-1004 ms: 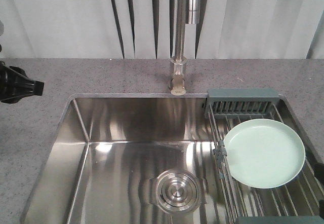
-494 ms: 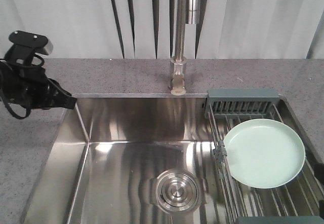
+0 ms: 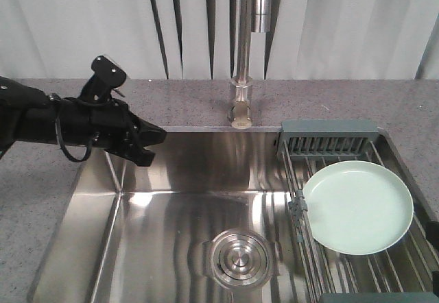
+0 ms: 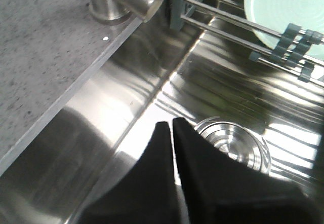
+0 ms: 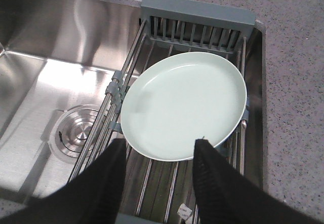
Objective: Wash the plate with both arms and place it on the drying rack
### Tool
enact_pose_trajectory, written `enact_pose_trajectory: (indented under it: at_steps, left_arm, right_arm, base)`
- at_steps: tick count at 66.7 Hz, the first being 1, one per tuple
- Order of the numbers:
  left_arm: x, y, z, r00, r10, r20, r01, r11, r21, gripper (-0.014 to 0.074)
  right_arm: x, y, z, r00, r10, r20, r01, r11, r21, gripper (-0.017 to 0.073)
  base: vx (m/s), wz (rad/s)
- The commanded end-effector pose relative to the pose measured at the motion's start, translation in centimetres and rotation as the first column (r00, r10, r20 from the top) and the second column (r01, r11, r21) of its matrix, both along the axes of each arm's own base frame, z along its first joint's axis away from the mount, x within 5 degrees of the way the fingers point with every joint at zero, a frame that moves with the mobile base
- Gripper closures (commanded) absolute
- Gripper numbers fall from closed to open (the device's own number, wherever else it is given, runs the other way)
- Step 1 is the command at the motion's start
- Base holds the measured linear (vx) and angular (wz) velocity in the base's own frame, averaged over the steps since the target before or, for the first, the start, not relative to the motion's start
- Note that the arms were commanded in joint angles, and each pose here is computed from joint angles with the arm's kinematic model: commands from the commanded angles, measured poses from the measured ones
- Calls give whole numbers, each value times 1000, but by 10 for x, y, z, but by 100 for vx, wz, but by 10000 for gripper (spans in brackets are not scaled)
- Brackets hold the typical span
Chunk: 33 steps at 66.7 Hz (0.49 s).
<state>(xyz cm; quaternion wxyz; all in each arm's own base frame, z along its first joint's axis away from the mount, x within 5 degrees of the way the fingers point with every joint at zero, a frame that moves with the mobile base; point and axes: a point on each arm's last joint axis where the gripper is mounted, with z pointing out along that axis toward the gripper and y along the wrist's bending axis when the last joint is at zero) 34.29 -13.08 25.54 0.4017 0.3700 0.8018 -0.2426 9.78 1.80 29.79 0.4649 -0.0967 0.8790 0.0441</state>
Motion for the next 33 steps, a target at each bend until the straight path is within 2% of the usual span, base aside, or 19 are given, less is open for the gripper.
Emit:
enact_pose_trajectory:
  at_steps: [1, 23, 33]
  left_arm:
    - [-1, -14, 25, 992, -34, 118, 41, 997, -59, 601]
    - [8, -51, 23, 963, -151, 223, 168, 984, -60, 601]
    - [20, -70, 31, 942, -222, 253, 249, 965, -79, 601]
  right_arm:
    - [3, 0, 13, 996, -6, 88, 5, 1000, 10, 240]
    - [3, 0, 13, 996, -6, 88, 5, 1000, 10, 240]
    - [3, 0, 13, 996, -6, 88, 5, 1000, 10, 240]
  base:
    - [0, 0]
    - [0, 0]
    - [0, 0]
